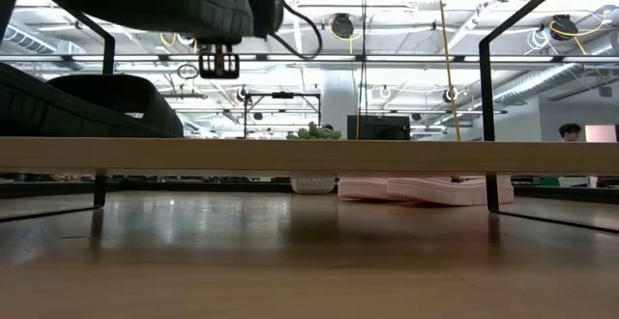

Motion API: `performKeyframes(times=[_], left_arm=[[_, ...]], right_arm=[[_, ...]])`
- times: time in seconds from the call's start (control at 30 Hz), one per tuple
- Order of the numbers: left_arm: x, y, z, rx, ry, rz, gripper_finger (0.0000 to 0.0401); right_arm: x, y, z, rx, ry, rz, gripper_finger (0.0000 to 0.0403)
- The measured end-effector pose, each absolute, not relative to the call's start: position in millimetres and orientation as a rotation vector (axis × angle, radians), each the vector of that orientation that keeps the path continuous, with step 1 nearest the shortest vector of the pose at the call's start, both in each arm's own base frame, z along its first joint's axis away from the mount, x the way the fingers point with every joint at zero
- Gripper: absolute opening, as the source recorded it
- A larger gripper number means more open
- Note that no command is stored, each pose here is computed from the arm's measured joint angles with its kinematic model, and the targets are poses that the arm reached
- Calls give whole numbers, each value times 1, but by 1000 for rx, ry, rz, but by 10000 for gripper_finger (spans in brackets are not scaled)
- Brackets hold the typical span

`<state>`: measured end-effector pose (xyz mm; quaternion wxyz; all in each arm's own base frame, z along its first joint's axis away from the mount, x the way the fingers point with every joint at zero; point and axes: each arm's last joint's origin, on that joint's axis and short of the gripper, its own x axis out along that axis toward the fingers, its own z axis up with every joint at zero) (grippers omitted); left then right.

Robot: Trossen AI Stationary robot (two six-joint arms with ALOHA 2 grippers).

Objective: Pick and place slides into the shelf
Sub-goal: Put the black slipper on the shelf

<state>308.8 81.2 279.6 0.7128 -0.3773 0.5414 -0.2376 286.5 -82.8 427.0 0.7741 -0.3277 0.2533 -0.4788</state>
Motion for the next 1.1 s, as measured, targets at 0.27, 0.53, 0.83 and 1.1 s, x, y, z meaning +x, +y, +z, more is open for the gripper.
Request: performKeyframes(times=[0.27, 0.53, 0.83, 1.1], left_arm=[[320, 85, 272, -778, 1172, -498, 20], [331, 82, 277, -755, 1114, -540, 20], [348, 74, 252, -779, 1152, -601, 20], [357, 72, 235, -801, 1173, -638, 19]], right_arm=[[278, -102, 428, -692, 571, -1103, 223], [272, -116, 429, -677, 583, -1157, 223], [272, -122, 432, -671, 533, -1114, 223], [271, -123, 432, -672, 538, -1119, 223]])
